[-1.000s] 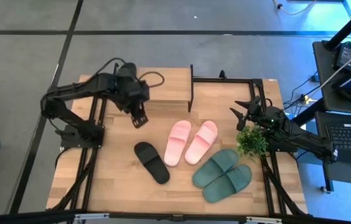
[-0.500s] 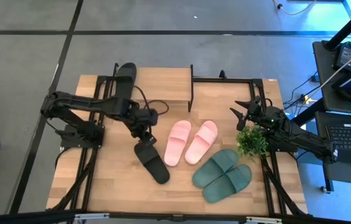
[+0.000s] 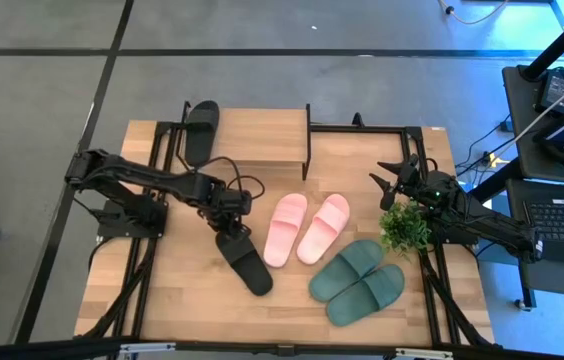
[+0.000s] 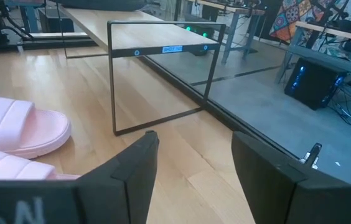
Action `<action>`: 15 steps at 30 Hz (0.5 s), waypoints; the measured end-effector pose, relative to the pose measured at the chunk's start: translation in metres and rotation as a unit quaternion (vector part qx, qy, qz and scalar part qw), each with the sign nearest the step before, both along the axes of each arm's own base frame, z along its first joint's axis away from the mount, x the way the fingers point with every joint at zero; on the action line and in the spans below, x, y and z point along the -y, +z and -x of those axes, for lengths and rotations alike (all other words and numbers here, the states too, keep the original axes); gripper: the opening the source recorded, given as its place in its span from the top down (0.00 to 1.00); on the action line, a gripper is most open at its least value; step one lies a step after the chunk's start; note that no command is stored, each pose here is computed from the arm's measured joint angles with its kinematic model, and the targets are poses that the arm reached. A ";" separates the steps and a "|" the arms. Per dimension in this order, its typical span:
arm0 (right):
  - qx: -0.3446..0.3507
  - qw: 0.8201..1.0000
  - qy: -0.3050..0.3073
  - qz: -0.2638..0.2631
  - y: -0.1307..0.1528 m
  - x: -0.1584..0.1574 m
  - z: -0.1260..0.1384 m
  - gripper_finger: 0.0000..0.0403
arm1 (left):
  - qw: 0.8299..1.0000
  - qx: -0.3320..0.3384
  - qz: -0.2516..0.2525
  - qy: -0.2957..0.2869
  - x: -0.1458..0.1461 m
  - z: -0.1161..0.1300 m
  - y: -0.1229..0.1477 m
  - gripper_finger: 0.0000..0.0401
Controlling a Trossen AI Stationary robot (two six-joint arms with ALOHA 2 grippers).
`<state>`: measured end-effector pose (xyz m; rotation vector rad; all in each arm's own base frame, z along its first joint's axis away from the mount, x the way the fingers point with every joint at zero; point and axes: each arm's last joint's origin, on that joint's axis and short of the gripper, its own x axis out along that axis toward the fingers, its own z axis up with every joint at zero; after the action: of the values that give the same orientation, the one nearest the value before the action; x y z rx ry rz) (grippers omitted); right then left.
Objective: Pick and place slides into the shelf
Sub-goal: Put the black slide on the shelf
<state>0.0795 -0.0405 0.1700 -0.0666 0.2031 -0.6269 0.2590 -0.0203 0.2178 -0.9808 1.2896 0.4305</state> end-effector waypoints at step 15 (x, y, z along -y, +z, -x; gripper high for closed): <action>0.008 1.000 -0.002 -0.010 0.000 0.000 0.000 0.49 | 0.999 -0.002 0.027 0.031 0.000 0.011 -0.039 0.63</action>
<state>0.0795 -0.0405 0.1700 -0.0414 0.1949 -0.6294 0.2479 -0.0206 0.1787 -1.0683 1.2820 0.4478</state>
